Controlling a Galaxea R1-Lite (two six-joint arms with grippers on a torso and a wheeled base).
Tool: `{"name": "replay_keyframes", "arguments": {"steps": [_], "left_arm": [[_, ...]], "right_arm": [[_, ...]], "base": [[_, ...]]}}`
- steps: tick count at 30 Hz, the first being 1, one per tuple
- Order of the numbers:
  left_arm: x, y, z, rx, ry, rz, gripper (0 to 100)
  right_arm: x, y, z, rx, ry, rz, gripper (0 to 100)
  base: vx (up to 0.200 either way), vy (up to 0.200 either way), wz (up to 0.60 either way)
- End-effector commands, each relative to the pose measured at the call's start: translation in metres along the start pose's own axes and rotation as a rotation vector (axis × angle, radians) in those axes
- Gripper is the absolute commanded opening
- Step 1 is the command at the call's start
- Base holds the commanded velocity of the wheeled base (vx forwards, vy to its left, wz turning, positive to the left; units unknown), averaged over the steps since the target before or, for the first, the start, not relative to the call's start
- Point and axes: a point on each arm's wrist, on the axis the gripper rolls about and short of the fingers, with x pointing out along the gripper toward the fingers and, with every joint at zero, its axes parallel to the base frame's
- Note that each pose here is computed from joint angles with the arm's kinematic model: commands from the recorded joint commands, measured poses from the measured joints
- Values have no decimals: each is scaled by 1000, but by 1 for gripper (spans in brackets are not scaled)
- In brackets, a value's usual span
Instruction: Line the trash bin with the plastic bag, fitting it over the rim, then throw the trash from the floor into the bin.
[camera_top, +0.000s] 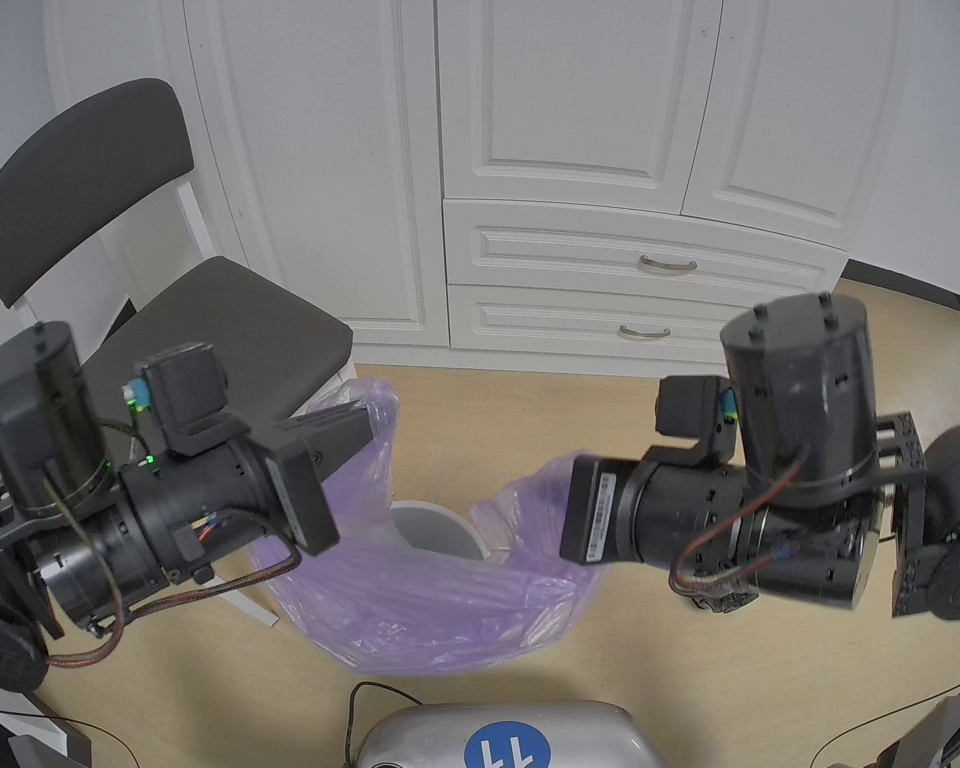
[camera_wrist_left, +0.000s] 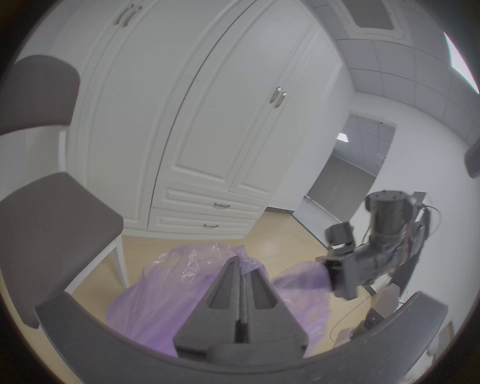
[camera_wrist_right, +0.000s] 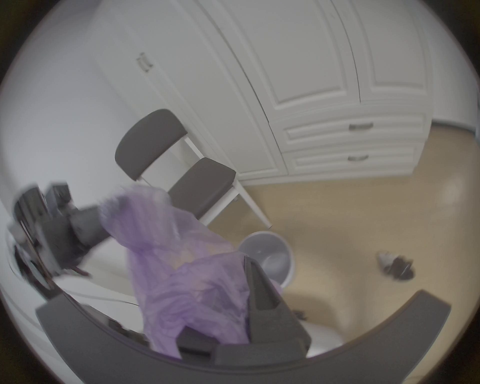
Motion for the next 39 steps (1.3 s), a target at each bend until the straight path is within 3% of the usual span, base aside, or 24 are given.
{"name": "replay_keyframes", "arguments": {"steps": [1,5,15,20,28,39], "left_arm": [[33,24,-13,-56,79,110,0],[32,31,-22,-66,183,147,0],[46,42,-37,-80,244,171,0],[60,48,-51,-100,292,189,0],[76,58,-64,-129,326,216,0],[77,61,-64,-131,328,225,0]], "right_arm": [[21,-6,21,115,36,1,0],[65,-14,-6,100,107,-65,0],[121,-31,-32,137,12,-35,0],[142,-41,-44,141,15,-53,0],[155,-52,-48,176,18,-70,0],[178,-56,-70,207,14,-62,0]], "base": [[0,0,0],[0,0,0],[0,0,0],[0,0,0],[0,0,0],[0,0,0]]}}
